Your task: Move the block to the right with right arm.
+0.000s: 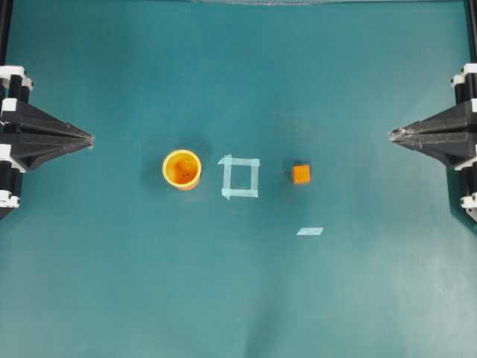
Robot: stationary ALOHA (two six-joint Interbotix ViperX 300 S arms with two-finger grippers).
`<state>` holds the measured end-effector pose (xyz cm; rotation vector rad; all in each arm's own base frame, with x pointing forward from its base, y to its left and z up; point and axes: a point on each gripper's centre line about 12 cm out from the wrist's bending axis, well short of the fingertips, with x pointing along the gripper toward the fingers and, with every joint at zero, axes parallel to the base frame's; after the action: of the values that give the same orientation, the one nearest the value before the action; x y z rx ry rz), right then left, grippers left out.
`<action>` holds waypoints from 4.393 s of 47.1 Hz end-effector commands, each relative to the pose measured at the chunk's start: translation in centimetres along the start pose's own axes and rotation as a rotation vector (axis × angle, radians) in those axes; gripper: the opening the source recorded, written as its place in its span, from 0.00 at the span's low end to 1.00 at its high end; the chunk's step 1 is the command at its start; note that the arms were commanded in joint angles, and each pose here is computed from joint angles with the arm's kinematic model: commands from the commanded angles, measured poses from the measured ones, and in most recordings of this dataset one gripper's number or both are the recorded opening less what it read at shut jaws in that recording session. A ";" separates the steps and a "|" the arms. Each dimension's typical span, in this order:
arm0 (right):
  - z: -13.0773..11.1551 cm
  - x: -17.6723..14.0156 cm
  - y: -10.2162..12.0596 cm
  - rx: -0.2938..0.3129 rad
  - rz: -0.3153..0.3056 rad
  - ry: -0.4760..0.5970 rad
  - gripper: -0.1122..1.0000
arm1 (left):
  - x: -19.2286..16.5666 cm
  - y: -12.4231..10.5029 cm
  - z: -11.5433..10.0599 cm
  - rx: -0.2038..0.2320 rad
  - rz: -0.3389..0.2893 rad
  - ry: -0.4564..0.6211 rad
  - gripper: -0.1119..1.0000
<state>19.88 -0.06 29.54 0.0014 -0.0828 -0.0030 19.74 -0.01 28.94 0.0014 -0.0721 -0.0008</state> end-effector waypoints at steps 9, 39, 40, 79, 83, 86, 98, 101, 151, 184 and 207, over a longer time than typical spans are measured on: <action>-0.6 0.8 0.0 0.015 0.000 0.101 0.10 | 0.6 0.0 1.2 0.014 0.000 0.017 0.10; -0.6 3.0 -0.4 0.018 -0.021 0.176 0.36 | 0.7 0.0 1.0 0.015 -0.001 0.028 0.10; -0.5 3.2 -0.5 0.018 -0.022 0.179 0.39 | 0.7 0.0 1.0 0.015 -0.001 0.026 0.10; -6.2 9.2 -1.7 0.009 -0.057 0.535 0.63 | 0.7 0.0 0.9 0.015 -0.001 0.034 0.10; -7.6 10.0 -1.8 -0.010 -0.051 0.615 0.63 | 0.7 0.0 0.8 0.015 -0.001 0.040 0.10; -8.5 10.6 -1.8 -0.021 -0.048 0.654 0.63 | 0.7 0.0 0.7 0.015 -0.001 0.046 0.10; -12.4 12.1 -1.9 -0.028 -0.041 0.757 0.63 | 0.7 0.0 0.6 0.015 -0.001 0.054 0.10; -13.1 12.2 -1.9 -0.027 -0.040 0.768 0.63 | 0.7 0.0 0.6 0.015 -0.001 0.054 0.10; -19.6 11.5 -1.8 -0.005 -0.039 0.864 0.63 | 0.7 0.0 0.5 0.017 -0.001 0.064 0.10; -19.1 11.9 -1.7 0.001 -0.040 0.873 0.47 | 0.7 0.0 0.6 0.006 -0.001 0.064 0.10; -13.4 12.3 -1.8 -0.002 -0.047 0.839 0.47 | 0.7 0.0 0.5 0.000 0.000 0.069 0.10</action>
<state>32.91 -1.86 15.27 0.0005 0.8026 -0.0473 20.12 -0.03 28.46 -0.0018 0.0215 -0.0022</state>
